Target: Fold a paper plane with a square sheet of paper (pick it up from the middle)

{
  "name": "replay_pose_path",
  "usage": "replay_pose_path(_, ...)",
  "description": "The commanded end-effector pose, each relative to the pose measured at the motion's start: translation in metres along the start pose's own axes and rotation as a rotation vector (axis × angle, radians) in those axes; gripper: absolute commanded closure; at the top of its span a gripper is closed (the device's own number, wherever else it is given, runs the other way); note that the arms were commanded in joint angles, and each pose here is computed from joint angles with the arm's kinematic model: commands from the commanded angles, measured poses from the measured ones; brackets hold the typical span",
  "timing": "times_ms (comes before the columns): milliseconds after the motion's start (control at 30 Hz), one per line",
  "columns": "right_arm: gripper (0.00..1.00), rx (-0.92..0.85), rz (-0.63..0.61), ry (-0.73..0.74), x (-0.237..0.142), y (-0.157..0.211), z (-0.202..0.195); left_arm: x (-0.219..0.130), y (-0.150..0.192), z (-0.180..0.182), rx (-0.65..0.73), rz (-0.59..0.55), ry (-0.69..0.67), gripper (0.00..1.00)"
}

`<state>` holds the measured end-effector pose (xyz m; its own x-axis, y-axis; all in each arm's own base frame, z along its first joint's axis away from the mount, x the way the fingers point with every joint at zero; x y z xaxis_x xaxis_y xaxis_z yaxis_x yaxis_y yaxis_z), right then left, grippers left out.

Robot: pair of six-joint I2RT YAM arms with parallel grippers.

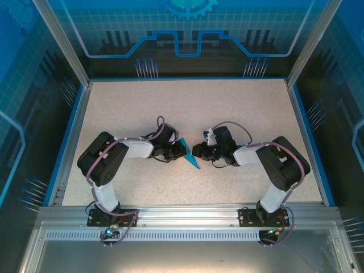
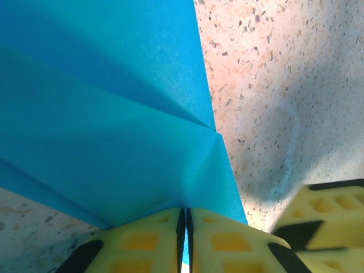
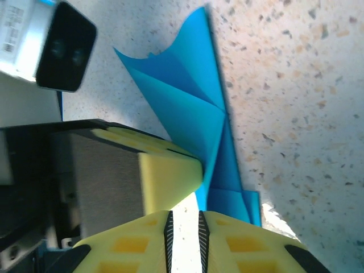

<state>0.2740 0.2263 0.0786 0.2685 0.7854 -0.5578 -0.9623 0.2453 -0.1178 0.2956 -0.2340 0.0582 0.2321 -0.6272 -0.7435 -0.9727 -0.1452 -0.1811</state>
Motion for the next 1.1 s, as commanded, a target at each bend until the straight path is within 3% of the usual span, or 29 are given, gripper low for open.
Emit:
replay_pose_path(0, 0.79, -0.025, 0.005, 0.041, -0.01, -0.002, 0.003, 0.01, 0.012, 0.022, -0.051, 0.039, -0.093, 0.89)
replay_pose_path(567, 0.74, -0.076, 0.133, 0.117, 0.004, 0.016, -0.007, 0.011, 0.012, 0.022, -0.054, 0.046, -0.095, 0.89)
replay_pose_path(1067, 0.94, -0.035, 0.144, 0.195, 0.007, 0.022, -0.03, 0.012, 0.012, 0.023, -0.059, 0.052, -0.104, 0.89)
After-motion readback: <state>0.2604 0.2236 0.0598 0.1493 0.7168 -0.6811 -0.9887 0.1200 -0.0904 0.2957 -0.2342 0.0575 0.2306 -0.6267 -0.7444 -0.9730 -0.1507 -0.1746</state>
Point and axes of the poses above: each hand's point on the last joint's axis, 136 mm out from that joint toward the fingers, its own x axis out along the fingers, its own z axis along the line the jaws close on, y = z × x, the point moved 6 cm from there along -x, back along the fingers, and after that the axes turned 8 degrees about x, right-handed, at the moved point
